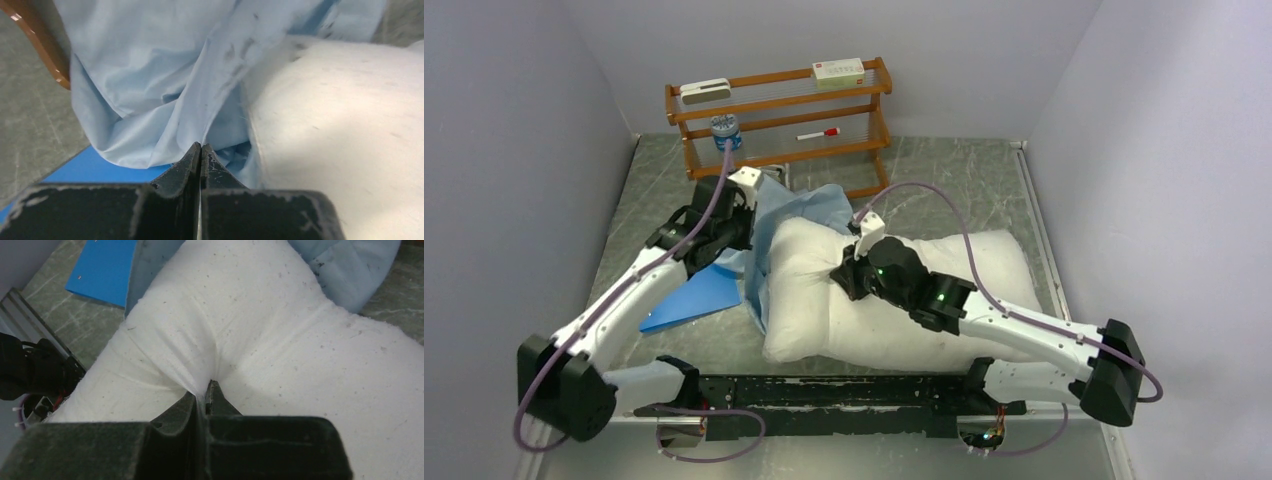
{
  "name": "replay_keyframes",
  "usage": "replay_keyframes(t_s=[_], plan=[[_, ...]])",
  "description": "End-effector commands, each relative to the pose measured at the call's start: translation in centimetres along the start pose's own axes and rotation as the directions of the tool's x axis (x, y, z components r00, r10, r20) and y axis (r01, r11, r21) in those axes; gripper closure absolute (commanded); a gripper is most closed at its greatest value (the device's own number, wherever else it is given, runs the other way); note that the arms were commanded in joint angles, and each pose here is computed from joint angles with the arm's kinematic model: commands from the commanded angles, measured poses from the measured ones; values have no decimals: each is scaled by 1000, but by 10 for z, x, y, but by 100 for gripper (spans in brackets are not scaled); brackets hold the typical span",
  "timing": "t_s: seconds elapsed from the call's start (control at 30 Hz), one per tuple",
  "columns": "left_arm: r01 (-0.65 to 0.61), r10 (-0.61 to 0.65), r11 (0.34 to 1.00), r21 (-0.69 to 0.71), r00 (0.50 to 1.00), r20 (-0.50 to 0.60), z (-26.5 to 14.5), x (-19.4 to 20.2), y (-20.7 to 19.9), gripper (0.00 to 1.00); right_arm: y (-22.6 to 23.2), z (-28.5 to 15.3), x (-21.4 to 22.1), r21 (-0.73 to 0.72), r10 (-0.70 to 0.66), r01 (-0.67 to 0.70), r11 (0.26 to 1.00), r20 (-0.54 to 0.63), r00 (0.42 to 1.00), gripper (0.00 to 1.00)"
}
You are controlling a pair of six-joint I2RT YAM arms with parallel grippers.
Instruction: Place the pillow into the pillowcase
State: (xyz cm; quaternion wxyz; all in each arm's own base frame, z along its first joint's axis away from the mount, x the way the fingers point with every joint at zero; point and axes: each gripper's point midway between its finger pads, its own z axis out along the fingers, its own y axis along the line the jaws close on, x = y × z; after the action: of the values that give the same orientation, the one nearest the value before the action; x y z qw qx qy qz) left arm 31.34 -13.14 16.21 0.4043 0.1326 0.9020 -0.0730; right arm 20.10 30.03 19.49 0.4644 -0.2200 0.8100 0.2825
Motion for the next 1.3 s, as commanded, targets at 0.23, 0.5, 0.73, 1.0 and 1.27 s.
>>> replay_keyframes(t_s=[0.23,0.5,0.73,1.0,1.27], plan=[[12,-28,997,83,980,199,-62,-38,-10,95,16,18,3,-77,37,-46,996,-109,993,100],[-42,17,975,216,993,119,-72,-20,-32,95,-34,26,-17,165,191,-196,967,45,981,100],[-65,1,894,443,990,143,-113,-24,-71,95,-62,36,-64,237,258,-302,923,199,945,100],[-37,-48,811,584,990,129,-147,-26,-96,95,-89,44,-81,370,243,-355,859,316,917,100],[35,-108,772,634,991,76,-145,-16,-106,95,-111,27,-113,528,116,-335,780,404,907,100]])
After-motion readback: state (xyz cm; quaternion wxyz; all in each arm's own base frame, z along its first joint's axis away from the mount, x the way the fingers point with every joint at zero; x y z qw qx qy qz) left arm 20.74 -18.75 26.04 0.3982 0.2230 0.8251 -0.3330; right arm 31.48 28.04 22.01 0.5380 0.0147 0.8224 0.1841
